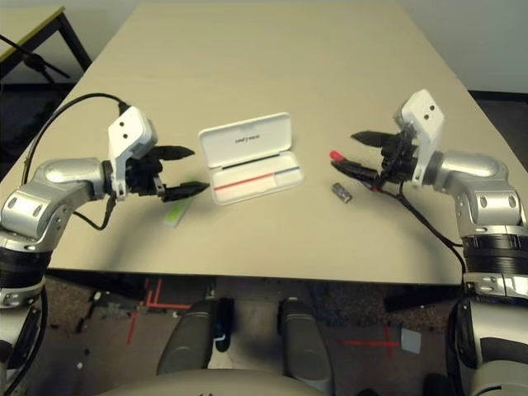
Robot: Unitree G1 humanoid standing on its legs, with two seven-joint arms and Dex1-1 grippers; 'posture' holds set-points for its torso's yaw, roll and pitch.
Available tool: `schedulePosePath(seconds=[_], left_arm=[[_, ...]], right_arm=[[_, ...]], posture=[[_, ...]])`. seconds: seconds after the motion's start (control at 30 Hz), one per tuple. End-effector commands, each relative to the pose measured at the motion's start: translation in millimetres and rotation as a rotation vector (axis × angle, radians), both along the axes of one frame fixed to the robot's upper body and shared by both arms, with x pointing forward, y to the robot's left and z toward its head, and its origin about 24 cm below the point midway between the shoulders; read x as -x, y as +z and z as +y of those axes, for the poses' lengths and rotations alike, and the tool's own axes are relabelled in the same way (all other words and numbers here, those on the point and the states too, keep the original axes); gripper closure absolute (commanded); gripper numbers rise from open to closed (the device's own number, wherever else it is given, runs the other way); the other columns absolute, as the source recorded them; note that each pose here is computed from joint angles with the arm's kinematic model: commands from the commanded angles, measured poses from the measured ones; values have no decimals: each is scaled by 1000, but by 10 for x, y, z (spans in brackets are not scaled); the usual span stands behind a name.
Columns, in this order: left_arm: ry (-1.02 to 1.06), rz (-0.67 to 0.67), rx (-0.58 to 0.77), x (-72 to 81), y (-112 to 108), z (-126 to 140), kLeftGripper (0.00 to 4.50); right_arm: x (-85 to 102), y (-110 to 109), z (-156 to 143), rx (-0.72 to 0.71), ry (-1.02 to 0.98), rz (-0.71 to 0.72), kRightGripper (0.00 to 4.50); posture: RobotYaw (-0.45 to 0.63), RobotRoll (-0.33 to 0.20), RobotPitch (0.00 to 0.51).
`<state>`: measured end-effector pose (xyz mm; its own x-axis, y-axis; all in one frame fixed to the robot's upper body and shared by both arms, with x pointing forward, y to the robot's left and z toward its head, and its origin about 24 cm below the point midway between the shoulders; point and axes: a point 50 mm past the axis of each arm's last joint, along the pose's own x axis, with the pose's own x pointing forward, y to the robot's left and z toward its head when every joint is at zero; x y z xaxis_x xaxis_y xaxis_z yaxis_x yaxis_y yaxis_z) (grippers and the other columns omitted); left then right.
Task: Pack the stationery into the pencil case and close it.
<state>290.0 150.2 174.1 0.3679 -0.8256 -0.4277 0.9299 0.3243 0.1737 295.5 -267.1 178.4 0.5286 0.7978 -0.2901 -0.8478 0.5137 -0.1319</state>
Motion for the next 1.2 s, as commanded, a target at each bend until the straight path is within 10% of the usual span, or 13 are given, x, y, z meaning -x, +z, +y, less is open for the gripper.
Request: schedulePosePath(seconds=[0.03,0.73,1.2], left_arm=[[-86,39,-84,-4,-117,-149,38],[-99,85,-398,-230,-493,-541,38],[-210,-1,-429,-226,-480,-561,4469]], right_arm=[[93,-93,-29,12,80,93,0],[259,-158,-138,78,151,104,0],[254,-171,-187,40,104,108,0]], posture=[[149,0,152],[121,0,172],[135,0,176]])
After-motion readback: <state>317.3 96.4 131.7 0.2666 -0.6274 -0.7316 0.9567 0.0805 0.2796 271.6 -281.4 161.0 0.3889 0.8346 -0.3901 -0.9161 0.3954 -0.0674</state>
